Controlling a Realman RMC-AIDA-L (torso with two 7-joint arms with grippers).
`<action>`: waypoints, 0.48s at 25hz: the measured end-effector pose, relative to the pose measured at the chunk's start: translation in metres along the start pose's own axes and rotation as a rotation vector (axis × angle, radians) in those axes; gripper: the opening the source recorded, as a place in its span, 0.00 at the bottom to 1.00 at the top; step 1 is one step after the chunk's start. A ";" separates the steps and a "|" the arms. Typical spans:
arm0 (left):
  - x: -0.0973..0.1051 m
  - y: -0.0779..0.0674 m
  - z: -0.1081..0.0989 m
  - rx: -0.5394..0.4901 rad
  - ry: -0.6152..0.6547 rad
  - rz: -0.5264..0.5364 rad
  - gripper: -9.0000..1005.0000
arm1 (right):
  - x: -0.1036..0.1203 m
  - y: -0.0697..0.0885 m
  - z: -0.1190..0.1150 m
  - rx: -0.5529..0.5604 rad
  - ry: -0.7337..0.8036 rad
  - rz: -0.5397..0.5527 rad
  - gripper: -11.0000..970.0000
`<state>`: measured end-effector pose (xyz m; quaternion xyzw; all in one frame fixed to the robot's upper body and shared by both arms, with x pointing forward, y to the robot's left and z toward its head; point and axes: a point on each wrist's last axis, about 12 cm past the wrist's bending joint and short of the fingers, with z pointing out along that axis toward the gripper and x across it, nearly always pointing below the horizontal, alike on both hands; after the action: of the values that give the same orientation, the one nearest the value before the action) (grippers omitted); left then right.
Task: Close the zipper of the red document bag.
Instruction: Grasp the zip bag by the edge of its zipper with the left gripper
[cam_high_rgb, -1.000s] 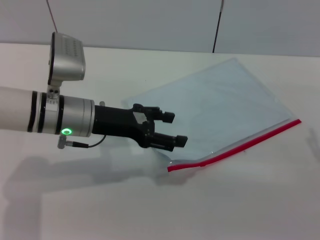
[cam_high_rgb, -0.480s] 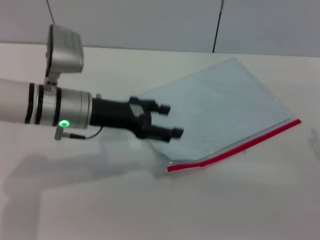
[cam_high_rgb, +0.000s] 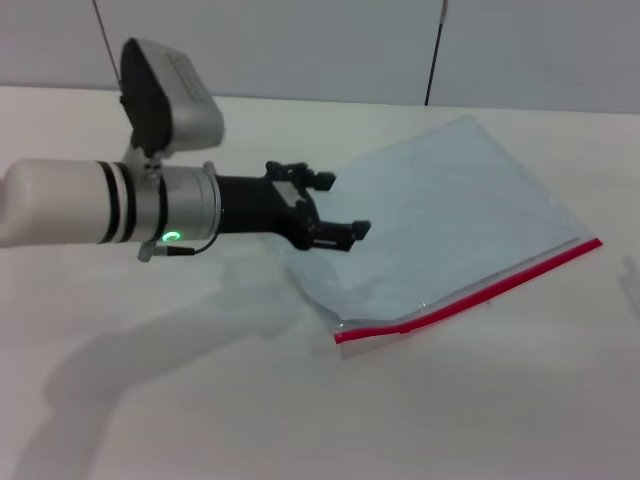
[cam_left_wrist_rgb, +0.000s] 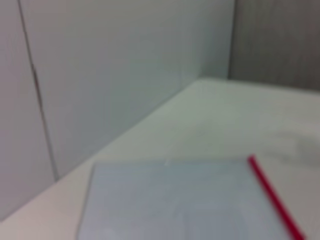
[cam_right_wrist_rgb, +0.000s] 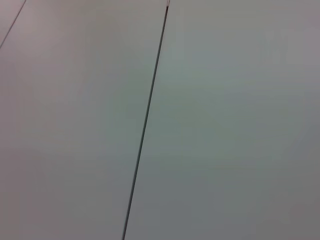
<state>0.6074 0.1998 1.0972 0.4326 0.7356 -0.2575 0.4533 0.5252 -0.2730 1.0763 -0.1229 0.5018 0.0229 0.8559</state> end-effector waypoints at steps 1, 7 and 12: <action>0.000 -0.001 0.001 -0.010 0.015 0.003 0.88 | 0.000 0.000 0.000 0.000 0.000 0.000 0.78; -0.014 -0.019 -0.001 -0.049 0.096 0.098 0.88 | 0.000 0.000 0.000 -0.001 0.001 0.000 0.78; -0.021 -0.043 -0.005 -0.110 0.123 0.216 0.88 | 0.002 0.000 0.001 -0.002 0.013 0.000 0.78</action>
<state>0.5727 0.1742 1.1178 0.4989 0.7240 -0.1395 0.4554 0.5264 -0.2727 1.0751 -0.1239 0.5072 0.0227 0.8525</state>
